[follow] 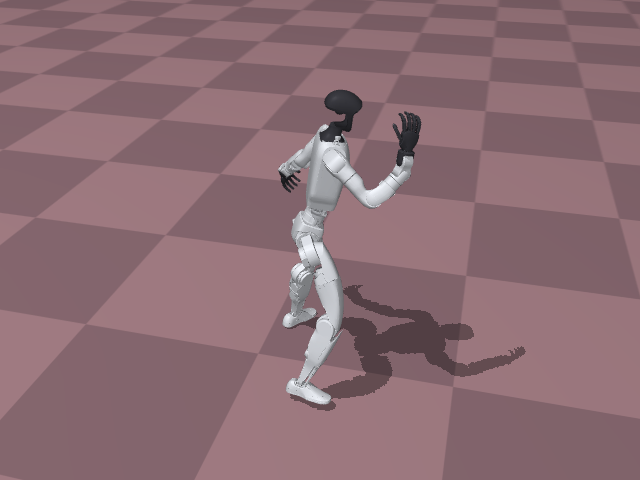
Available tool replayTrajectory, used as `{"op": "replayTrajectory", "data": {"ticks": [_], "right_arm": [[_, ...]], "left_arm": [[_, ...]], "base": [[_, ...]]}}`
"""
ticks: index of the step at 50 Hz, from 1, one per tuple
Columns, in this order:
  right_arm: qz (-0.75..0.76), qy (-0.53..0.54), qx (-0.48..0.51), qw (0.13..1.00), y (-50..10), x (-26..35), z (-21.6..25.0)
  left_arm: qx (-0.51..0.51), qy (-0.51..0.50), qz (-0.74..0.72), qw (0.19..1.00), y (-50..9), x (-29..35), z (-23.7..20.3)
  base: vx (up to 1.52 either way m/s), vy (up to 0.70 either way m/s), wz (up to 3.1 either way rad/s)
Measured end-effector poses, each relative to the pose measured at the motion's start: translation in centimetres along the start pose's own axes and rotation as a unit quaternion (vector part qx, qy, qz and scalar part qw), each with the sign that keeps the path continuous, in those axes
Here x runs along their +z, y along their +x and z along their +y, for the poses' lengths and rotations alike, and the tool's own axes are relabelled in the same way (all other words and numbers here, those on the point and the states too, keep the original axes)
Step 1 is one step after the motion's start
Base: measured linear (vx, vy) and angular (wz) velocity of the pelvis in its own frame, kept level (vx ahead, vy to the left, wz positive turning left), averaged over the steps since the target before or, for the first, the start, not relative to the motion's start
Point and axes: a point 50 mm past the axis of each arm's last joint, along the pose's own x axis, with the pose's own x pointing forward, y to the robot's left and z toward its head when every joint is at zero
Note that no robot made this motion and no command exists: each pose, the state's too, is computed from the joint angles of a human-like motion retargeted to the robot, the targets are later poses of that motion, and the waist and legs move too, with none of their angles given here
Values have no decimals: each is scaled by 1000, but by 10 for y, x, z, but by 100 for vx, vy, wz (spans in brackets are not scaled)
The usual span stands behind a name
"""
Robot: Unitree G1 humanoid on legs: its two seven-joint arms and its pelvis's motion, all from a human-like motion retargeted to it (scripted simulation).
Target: Kungfu
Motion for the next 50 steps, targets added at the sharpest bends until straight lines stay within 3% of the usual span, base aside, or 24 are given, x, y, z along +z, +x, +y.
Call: {"op": "replayTrajectory", "data": {"ticks": [3, 5, 8, 13, 17, 20, 27, 35, 42, 50], "right_arm": [[-43, -89, -26, 995, -1, 37, -23], [-67, -156, -39, 985, -3, 65, -37], [-108, -248, -66, 960, -11, 110, -52], [-196, -359, -88, 908, -15, 175, -50], [-225, -389, -52, 892, -7, 186, -33], [-224, -417, -17, 881, -2, 186, -25], [-205, -439, -21, 874, -4, 180, -28], [-158, -458, -13, 875, -8, 176, -36], [-28, -495, -16, 868, -32, 156, -64], [241, -485, -39, 840, -120, 120, -123]], "left_arm": [[-61, -59, 81, 993, 0, -43, -55], [-130, -111, 123, 978, 3, -59, -125], [-313, -192, 170, 915, -13, -62, -237], [-707, -224, 168, 650, -108, -12, -405], [-874, -191, 97, 437, -180, 41, -456], [-913, -107, 41, 392, -195, 75, -471], [-891, -92, -33, 443, -193, 117, -486], [-846, -48, -72, 527, -155, 121, -471], [-767, 54, -71, 636, -87, 109, -429], [-556, 259, -29, 789, 3, 83, -334]], "base": [[-6, -78, 27], [-11, -59, 53], [-13, -53, 86], [-21, -30, 63], [-5, -9, -42], [-3, 3, -37], [0, 14, -28], [4, 21, -7], [7, 22, 15], [10, 31, 77]]}}
